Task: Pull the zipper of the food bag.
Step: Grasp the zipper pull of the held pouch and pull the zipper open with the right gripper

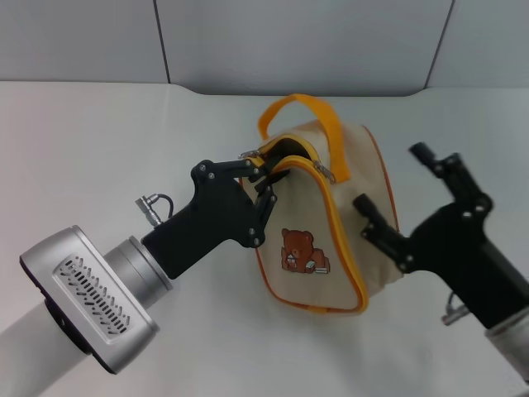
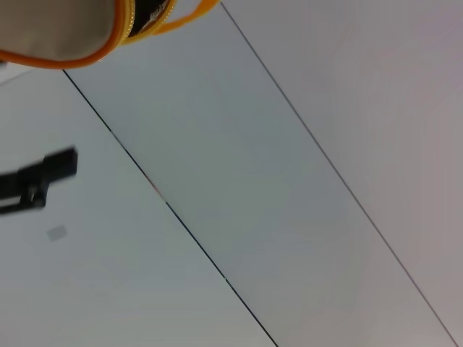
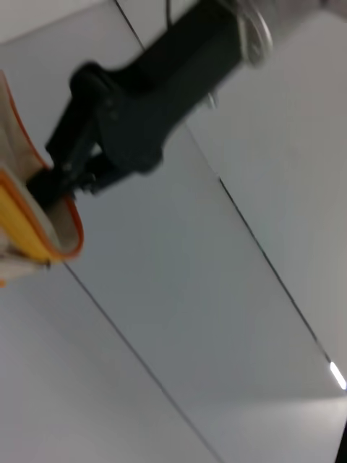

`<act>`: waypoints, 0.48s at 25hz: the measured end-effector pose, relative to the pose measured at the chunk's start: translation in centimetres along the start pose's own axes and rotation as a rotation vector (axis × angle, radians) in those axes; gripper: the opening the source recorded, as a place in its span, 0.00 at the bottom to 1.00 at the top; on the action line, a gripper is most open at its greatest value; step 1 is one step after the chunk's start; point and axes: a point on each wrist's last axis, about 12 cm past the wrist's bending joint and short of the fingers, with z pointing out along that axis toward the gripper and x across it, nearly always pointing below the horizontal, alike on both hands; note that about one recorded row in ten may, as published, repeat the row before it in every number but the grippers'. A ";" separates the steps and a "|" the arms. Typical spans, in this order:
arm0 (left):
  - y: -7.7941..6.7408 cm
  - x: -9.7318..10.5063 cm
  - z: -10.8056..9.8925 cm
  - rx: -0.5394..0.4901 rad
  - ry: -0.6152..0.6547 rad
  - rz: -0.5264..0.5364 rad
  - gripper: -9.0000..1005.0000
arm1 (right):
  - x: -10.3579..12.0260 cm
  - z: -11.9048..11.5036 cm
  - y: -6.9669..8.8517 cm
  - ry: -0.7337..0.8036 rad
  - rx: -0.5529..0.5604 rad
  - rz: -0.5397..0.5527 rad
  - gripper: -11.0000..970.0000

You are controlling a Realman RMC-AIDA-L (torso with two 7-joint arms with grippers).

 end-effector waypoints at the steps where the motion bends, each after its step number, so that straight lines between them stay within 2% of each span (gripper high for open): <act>1: 0.0 0.0 0.0 0.000 0.000 0.000 0.06 | 0.0 0.0 0.0 0.000 0.000 0.000 0.87; 5: -0.1 -0.1 0.1 0.004 -0.003 -0.001 0.06 | 0.1 1.4 0.4 -0.007 -0.039 -0.026 0.87; 12: -0.2 -0.1 0.1 0.006 -0.006 -0.001 0.06 | -0.2 2.2 0.7 -0.034 -0.070 -0.027 0.87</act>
